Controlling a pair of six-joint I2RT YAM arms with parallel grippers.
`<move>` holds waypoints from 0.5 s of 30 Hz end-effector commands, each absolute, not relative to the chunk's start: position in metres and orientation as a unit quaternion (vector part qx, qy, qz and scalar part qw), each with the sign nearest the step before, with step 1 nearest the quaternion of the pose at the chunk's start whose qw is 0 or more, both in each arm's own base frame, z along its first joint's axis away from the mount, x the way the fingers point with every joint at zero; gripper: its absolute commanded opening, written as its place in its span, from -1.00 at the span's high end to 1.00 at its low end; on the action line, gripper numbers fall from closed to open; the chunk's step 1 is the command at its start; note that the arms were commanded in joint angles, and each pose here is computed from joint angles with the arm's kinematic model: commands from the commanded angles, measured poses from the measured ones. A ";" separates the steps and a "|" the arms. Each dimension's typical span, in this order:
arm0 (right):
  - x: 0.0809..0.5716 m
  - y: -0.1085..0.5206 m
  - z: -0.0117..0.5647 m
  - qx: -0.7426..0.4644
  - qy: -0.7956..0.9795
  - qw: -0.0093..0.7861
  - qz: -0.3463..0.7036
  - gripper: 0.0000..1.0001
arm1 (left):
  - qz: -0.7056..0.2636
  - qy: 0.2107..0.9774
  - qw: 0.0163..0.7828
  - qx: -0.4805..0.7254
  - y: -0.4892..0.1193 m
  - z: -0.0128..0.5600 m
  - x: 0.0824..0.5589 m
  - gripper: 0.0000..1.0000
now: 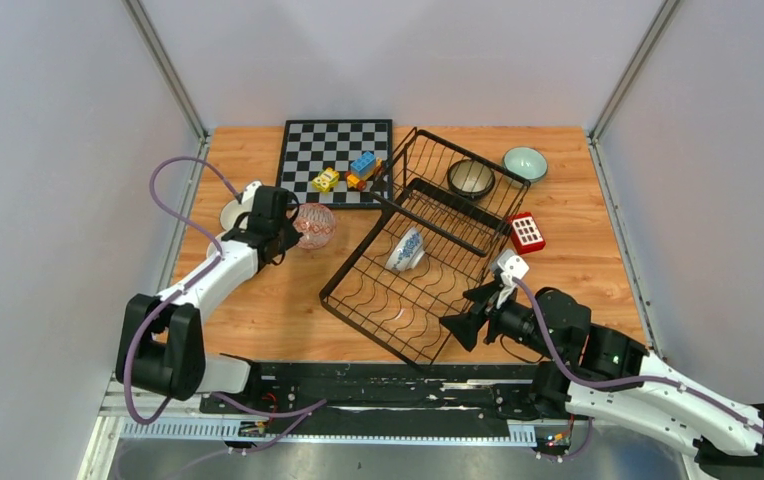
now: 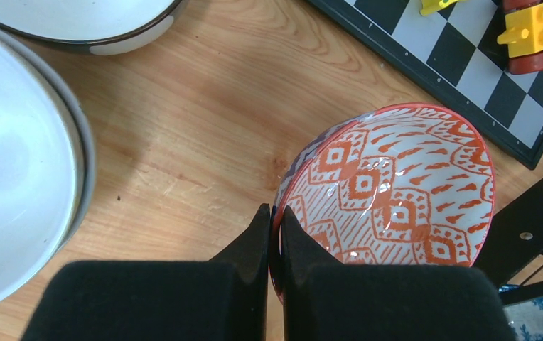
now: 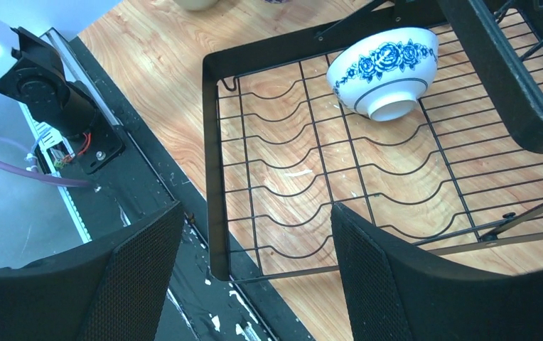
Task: Unload the bowls from the dish rack
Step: Place the bowl at the center of the board.
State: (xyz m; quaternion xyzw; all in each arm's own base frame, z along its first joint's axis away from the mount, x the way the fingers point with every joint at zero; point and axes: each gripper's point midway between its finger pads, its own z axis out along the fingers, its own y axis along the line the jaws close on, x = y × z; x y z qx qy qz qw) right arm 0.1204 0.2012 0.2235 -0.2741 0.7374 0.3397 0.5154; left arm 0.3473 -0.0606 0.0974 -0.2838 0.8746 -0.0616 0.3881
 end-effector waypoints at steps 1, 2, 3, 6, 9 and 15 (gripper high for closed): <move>0.122 0.207 0.231 -0.262 0.730 0.523 0.355 -0.57 | -0.092 0.855 0.413 -0.299 -0.065 0.106 0.369 1.00; 0.122 0.207 0.231 -0.260 0.730 0.523 0.355 -0.57 | -0.092 0.857 0.410 -0.299 -0.065 0.104 0.370 1.00; 0.123 0.207 0.231 -0.259 0.731 0.523 0.355 -0.57 | -0.094 0.857 0.409 -0.299 -0.066 0.102 0.371 1.00; 0.123 0.207 0.233 -0.254 0.731 0.523 0.357 -0.57 | -0.098 0.859 0.403 -0.300 -0.068 0.096 0.374 1.00; 0.123 0.207 0.231 -0.253 0.733 0.521 0.357 -0.57 | -0.101 0.860 0.398 -0.303 -0.070 0.091 0.374 1.00; 0.123 0.207 0.228 -0.250 0.736 0.518 0.356 -0.57 | -0.093 0.862 0.391 -0.310 -0.066 0.079 0.375 1.00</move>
